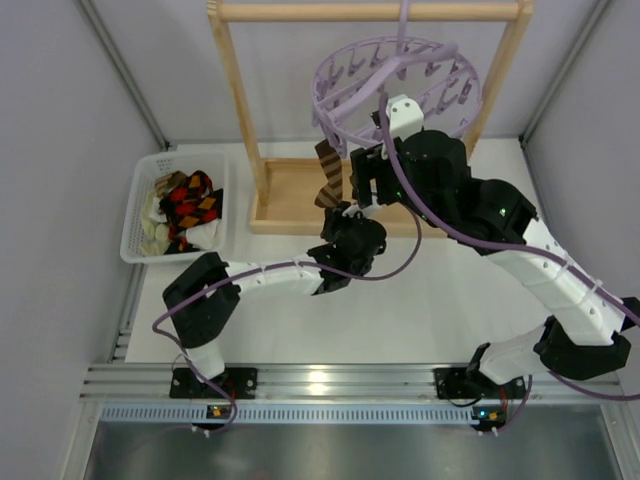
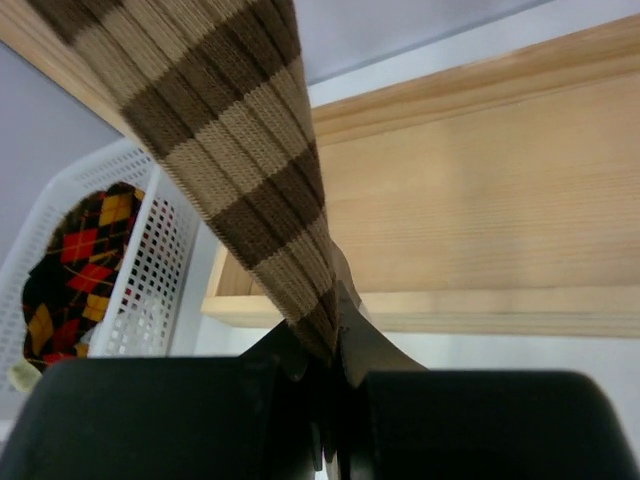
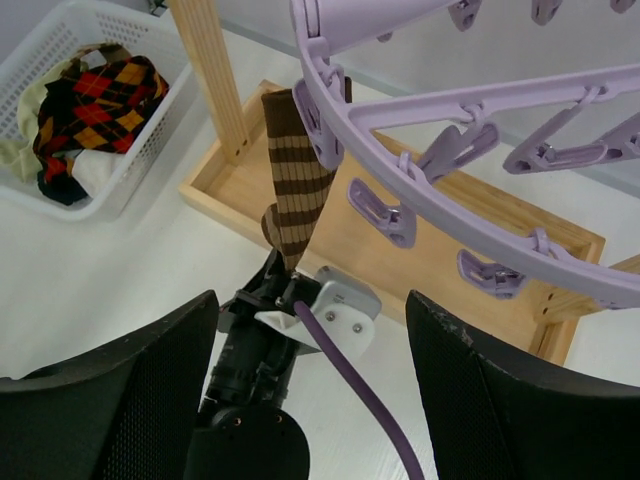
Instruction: Remove the socks clipped to the hanger
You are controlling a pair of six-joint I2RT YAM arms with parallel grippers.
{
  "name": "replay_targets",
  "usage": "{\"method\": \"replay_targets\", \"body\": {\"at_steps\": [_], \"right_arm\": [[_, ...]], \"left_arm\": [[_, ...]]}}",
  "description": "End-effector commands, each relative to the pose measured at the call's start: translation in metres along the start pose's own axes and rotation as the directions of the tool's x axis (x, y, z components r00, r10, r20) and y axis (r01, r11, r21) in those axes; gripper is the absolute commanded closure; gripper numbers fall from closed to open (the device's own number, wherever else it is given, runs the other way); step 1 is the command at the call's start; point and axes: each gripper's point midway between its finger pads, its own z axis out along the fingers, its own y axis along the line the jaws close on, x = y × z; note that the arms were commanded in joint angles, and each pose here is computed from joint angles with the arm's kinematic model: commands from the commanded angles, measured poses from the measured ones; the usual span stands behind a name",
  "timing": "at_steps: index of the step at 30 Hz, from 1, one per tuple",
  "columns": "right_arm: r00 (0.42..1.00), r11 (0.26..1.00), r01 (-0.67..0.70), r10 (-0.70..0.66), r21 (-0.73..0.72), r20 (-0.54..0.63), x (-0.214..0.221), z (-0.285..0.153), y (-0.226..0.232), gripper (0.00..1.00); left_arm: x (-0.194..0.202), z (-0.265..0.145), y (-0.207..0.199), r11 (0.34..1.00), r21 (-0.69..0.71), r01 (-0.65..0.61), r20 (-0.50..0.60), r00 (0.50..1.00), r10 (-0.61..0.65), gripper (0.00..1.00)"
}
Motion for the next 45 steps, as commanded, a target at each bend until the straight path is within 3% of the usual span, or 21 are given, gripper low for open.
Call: {"method": "replay_targets", "body": {"at_steps": [1, 7, 12, 18, 28, 36, 45], "right_arm": [[0.997, 0.998, -0.032, 0.036, -0.057, 0.071, -0.026, 0.001, 0.019, 0.27], [0.997, 0.996, -0.029, 0.035, -0.082, 0.073, -0.029, 0.007, 0.032, 0.27], [0.997, 0.995, -0.018, 0.026, -0.099, 0.076, -0.037, 0.018, 0.049, 0.28], [0.997, 0.995, 0.0, 0.007, -0.096, 0.071, -0.04, 0.03, 0.067, 0.28], [0.998, 0.994, 0.051, -0.055, 0.096, 0.039, -0.033, 0.052, 0.046, 0.28], [0.99, 0.932, 0.138, -0.136, 0.336, -0.031, -0.016, 0.058, 0.009, 0.31], [0.99, 0.893, 0.139, -0.134, 0.427, -0.043, -0.004, 0.032, -0.021, 0.37]], "left_arm": [[0.015, 0.003, 0.019, 0.997, 0.016, 0.082, -0.067, 0.995, -0.08, 1.0], [0.042, 0.026, 0.086, 0.975, -0.102, 0.195, -0.122, 0.971, -0.207, 1.0], [0.041, 0.014, 0.096, 0.967, -0.065, 0.247, -0.11, 0.961, -0.253, 1.0], [0.021, -0.016, 0.056, 0.98, -0.001, 0.199, -0.068, 0.978, -0.198, 1.0], [-0.026, -0.077, -0.013, 0.978, 0.131, 0.16, 0.017, 0.986, -0.164, 1.0], [-0.046, -0.097, -0.046, 0.978, 0.172, 0.114, 0.049, 0.991, -0.124, 1.0], [-0.045, -0.097, -0.072, 0.974, 0.211, 0.086, 0.047, 0.994, -0.098, 1.0]]}}
